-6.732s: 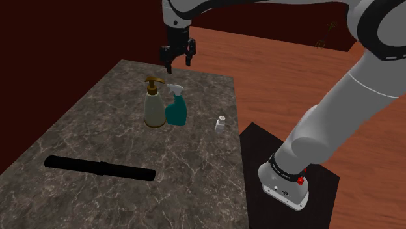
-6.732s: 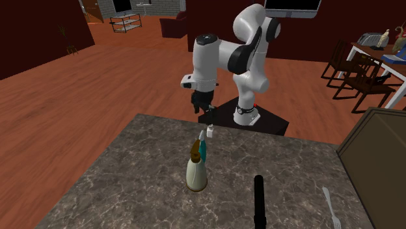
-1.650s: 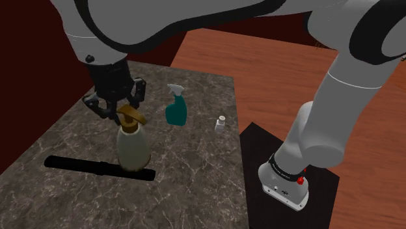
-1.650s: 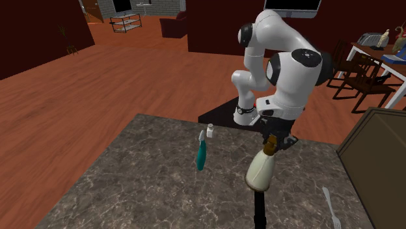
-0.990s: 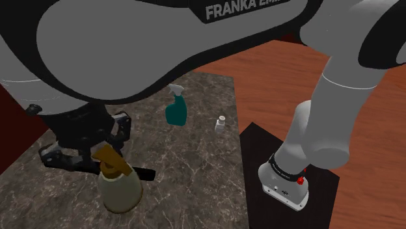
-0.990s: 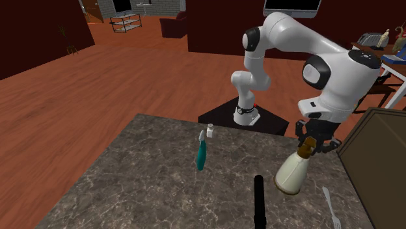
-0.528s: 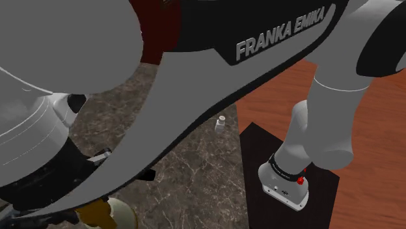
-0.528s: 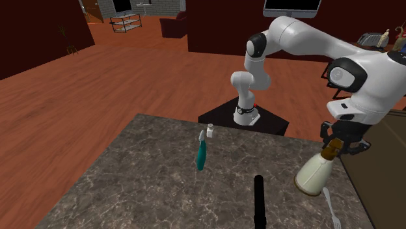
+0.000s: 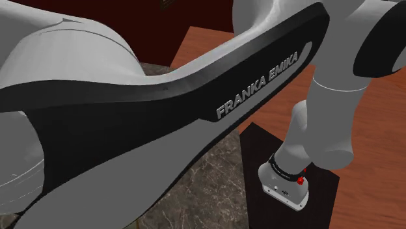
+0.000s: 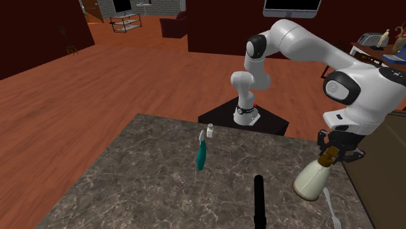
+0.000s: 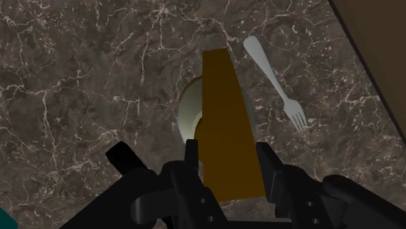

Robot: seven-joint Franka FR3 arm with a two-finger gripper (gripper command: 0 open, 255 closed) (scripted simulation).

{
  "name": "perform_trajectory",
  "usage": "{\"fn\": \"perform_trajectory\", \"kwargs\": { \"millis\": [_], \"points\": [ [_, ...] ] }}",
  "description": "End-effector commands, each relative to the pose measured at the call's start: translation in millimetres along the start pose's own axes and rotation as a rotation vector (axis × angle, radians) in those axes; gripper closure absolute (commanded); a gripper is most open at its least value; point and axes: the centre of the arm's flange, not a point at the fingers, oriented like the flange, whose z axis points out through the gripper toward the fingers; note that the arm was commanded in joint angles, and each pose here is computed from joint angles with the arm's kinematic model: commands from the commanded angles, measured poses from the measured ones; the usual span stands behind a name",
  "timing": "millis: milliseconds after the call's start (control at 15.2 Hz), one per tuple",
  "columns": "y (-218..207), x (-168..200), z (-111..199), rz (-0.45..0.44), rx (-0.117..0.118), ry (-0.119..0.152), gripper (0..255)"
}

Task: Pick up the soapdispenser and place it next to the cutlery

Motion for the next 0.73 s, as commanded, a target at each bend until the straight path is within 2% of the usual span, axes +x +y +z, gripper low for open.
{"fn": "perform_trajectory", "kwargs": {
  "millis": [0,396,660],
  "points": [
    [-1,0,10,0.0,0.001,0.001,255],
    [-2,2,43,0.0,0.001,0.001,255],
    [-2,2,43,0.0,0.001,0.001,255]
  ]
}}
